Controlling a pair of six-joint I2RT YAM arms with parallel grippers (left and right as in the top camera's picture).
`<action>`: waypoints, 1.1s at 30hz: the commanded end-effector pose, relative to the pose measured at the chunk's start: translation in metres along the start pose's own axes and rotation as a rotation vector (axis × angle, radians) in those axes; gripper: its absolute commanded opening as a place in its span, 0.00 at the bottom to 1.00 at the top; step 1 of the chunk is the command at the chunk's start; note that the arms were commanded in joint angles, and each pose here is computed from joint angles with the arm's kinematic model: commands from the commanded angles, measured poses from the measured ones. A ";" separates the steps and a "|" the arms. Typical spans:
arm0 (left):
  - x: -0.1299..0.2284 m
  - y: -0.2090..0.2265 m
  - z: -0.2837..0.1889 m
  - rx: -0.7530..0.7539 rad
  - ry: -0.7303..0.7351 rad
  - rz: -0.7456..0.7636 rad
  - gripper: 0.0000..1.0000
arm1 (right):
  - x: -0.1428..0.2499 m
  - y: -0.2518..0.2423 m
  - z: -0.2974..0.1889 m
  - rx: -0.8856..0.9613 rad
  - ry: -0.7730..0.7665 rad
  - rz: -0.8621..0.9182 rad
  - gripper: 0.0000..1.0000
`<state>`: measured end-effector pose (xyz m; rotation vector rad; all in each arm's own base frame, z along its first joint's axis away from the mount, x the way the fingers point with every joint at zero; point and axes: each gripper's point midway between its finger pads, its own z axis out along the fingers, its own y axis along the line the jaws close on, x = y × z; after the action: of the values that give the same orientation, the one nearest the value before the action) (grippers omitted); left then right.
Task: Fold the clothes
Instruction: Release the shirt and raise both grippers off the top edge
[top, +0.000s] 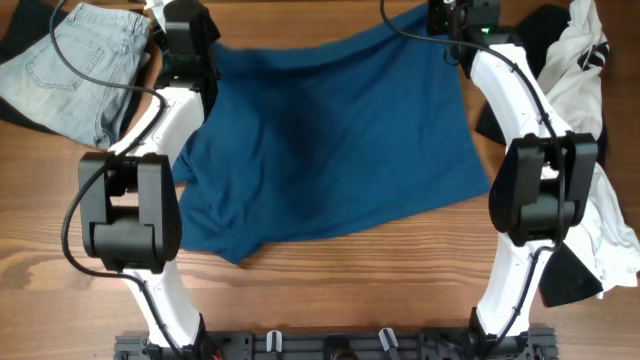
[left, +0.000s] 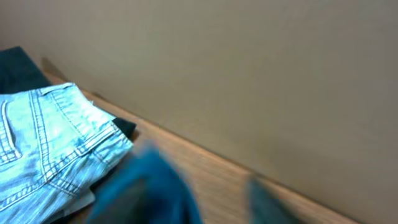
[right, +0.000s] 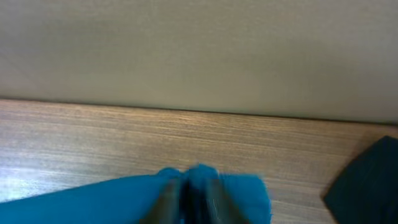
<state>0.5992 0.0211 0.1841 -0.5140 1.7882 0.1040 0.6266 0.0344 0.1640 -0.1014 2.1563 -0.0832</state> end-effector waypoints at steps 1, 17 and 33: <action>0.010 0.003 0.011 -0.007 0.005 -0.005 1.00 | 0.004 -0.002 0.009 0.006 0.002 -0.016 0.92; 0.025 -0.024 0.012 0.075 0.004 -0.029 1.00 | 0.010 -0.003 0.012 0.018 0.018 -0.014 1.00; 0.075 -0.045 -0.009 0.077 0.181 0.072 1.00 | 0.082 0.012 0.003 -0.046 0.309 0.070 1.00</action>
<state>0.5946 -0.0453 0.1212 -0.3986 1.9792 0.0433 0.5836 0.0344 0.1034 -0.0872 2.4430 -0.0537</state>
